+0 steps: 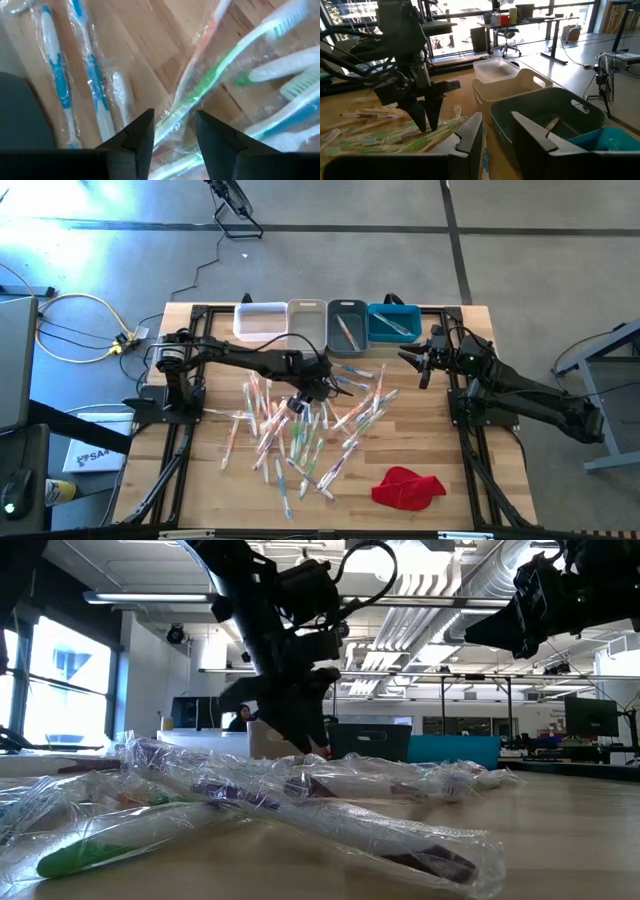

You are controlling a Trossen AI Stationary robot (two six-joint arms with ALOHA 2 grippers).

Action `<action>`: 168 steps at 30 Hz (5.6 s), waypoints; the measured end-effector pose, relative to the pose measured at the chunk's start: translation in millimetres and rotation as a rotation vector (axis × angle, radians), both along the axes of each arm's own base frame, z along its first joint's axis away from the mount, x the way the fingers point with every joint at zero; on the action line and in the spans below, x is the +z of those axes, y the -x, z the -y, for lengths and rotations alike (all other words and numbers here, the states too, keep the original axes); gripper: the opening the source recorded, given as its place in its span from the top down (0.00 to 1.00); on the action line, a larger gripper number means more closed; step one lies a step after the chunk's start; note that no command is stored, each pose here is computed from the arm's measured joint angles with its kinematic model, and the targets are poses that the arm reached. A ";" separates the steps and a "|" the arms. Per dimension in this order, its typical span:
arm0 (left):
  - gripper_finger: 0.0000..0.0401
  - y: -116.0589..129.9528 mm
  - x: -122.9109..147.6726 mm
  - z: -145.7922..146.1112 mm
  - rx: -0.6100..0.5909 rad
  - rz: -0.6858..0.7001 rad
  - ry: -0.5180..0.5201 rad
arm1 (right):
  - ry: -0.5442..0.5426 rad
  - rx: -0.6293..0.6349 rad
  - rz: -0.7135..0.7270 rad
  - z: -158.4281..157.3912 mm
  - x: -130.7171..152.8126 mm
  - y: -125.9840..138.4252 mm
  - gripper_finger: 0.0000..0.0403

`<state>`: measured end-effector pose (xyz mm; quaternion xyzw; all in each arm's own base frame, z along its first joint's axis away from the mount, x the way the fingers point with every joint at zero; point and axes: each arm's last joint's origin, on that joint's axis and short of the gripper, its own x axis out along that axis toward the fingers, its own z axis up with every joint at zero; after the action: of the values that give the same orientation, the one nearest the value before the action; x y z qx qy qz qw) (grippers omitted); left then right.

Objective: Pick & Place Toothbrushes
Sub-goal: Put the green toothbrush into the gray bin

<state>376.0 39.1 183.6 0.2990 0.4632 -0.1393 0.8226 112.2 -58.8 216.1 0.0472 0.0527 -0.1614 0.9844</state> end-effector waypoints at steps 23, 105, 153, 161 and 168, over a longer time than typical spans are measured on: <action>0.48 -4.9 -17.9 0.5 -0.032 -0.035 0.020 | 0.002 0.001 -0.002 0.0 -0.1 0.0 0.77; 0.93 -13.8 52.0 -29.5 0.683 -0.009 0.190 | 0.011 0.003 -0.024 -0.1 -1.9 0.2 0.77; 0.93 43.6 123.1 -183.8 1.552 0.300 0.385 | 0.011 0.004 -0.038 -0.2 -3.2 0.3 0.77; 0.93 42.9 98.3 -174.7 1.677 0.278 0.406 | 0.032 0.007 -0.046 -0.2 -3.3 0.3 0.77; 0.93 44.2 66.9 -169.6 1.714 0.251 0.414 | 0.030 0.007 -0.045 -0.2 -3.2 0.4 0.77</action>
<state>331.8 208.8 250.5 -0.2917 0.3997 0.4768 0.7266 111.8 -58.6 212.8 0.0285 0.0726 -0.1597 0.9841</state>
